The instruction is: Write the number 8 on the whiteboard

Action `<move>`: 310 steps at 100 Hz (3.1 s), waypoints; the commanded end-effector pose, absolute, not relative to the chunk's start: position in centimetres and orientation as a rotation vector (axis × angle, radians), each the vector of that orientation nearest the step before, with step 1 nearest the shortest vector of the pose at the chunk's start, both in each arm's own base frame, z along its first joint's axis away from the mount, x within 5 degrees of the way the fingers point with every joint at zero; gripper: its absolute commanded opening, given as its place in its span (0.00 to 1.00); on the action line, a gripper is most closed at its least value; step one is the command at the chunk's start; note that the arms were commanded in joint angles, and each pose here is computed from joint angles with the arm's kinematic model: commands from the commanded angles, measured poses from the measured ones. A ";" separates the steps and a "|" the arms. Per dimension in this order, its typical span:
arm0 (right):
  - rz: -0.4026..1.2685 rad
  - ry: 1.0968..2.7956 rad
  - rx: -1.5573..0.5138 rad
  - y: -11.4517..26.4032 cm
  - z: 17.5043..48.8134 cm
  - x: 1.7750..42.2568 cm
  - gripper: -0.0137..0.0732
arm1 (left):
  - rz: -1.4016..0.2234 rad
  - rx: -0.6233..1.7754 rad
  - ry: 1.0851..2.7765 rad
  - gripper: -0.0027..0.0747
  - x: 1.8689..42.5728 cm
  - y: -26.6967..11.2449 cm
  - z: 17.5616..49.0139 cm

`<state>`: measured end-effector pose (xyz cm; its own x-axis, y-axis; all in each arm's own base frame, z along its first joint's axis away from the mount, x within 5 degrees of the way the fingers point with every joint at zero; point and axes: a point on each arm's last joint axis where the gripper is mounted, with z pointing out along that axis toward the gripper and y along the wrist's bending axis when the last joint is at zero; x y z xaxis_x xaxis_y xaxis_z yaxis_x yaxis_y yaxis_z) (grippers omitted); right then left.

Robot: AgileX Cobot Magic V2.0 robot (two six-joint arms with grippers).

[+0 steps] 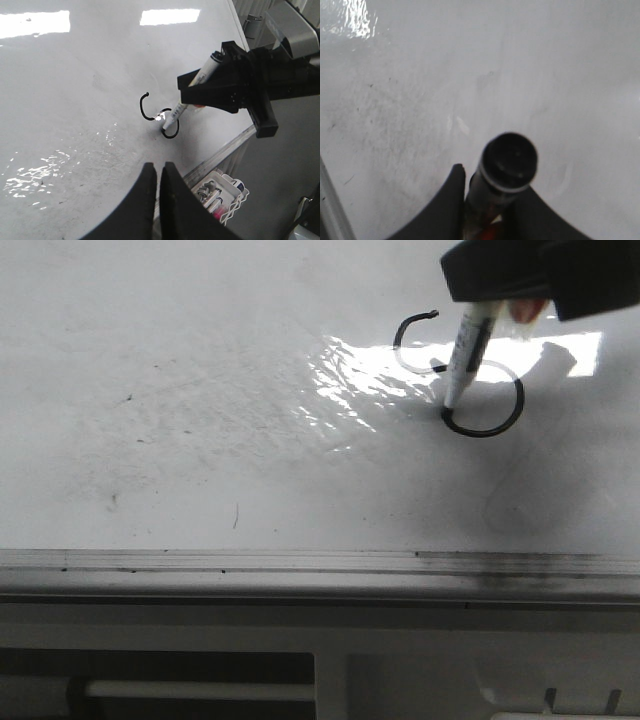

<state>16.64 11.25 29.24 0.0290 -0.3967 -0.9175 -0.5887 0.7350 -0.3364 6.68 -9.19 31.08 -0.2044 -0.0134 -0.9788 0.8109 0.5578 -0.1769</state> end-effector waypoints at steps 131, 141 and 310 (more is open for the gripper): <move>0.621 1.536 -1.171 18.2 37.4 9.8 0.08 | -1.154 1.201 1.576 0.57 9.6 -17.5 30.8; 0.628 1.540 -1.167 18.3 37.4 9.8 0.08 | -1.168 1.200 1.582 0.56 9.7 -17.7 30.6; 0.404 1.519 -0.806 9.3 41.1 10.1 0.08 | -0.937 0.517 2.139 0.01 16.5 -18.9 24.5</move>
<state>10.21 9.53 39.50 -0.0183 -0.2952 -0.9552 -0.7180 0.6688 -0.1930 15.70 -18.12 23.15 -0.6391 0.1432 -0.7557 0.6362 0.6506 -0.4147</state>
